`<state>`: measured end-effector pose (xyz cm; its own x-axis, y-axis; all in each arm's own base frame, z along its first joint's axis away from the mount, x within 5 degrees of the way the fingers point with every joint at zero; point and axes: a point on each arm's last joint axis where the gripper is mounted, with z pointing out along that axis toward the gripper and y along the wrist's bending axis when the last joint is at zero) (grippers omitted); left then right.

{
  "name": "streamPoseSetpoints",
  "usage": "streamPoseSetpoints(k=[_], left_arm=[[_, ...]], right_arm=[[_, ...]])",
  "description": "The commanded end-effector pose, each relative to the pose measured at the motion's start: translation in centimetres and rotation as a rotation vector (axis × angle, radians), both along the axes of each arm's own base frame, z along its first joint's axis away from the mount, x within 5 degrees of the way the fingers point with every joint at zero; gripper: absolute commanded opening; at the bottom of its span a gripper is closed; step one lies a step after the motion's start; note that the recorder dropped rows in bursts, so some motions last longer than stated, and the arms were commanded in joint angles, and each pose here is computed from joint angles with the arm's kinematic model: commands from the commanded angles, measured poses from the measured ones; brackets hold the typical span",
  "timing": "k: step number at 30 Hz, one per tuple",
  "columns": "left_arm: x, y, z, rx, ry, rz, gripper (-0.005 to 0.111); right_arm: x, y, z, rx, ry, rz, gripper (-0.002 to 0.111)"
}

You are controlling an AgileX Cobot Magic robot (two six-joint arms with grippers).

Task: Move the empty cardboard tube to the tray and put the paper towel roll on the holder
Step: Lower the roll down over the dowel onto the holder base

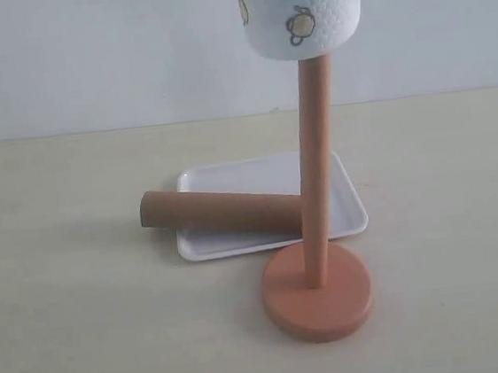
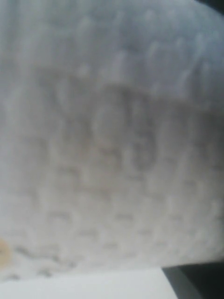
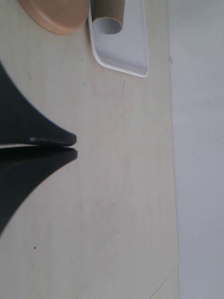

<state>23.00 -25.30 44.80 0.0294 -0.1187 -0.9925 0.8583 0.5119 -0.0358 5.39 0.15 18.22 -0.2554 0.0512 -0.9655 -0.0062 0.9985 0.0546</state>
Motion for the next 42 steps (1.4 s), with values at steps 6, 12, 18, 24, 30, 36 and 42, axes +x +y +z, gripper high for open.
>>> streamPoseSetpoints(k=[6, 12, 18, 24, 30, 36, 42], left_arm=[[0.8, -1.0, -1.9, 0.039, 0.04, -0.007, 0.004], [2.0, -3.1, -4.8, 0.119, 0.015, -0.078, 0.004], [3.2, -4.4, -7.7, 0.134, 0.064, -0.103, 0.004], [3.3, -4.2, -10.2, 0.075, 0.085, -0.104, 0.004], [3.4, -2.4, -13.5, -0.008, 0.138, -0.092, 0.004], [2.6, -1.2, -17.9, 0.069, 0.173, -0.077, 0.004], [2.3, -0.6, -23.1, -0.001, 0.19, -0.053, 0.004]], right_arm=[[0.0, 0.0, 0.1, -0.003, -0.014, 0.001, 0.0], [0.0, 0.0, 0.1, -0.003, -0.014, 0.001, 0.0], [0.0, 0.0, 0.1, -0.003, -0.014, 0.001, 0.0], [0.0, 0.0, 0.1, -0.003, -0.014, 0.001, 0.0], [0.0, 0.0, 0.1, -0.003, -0.014, 0.001, 0.0], [0.0, 0.0, 0.1, -0.003, -0.014, 0.001, 0.0], [0.0, 0.0, 0.1, -0.003, -0.014, 0.001, 0.0]])
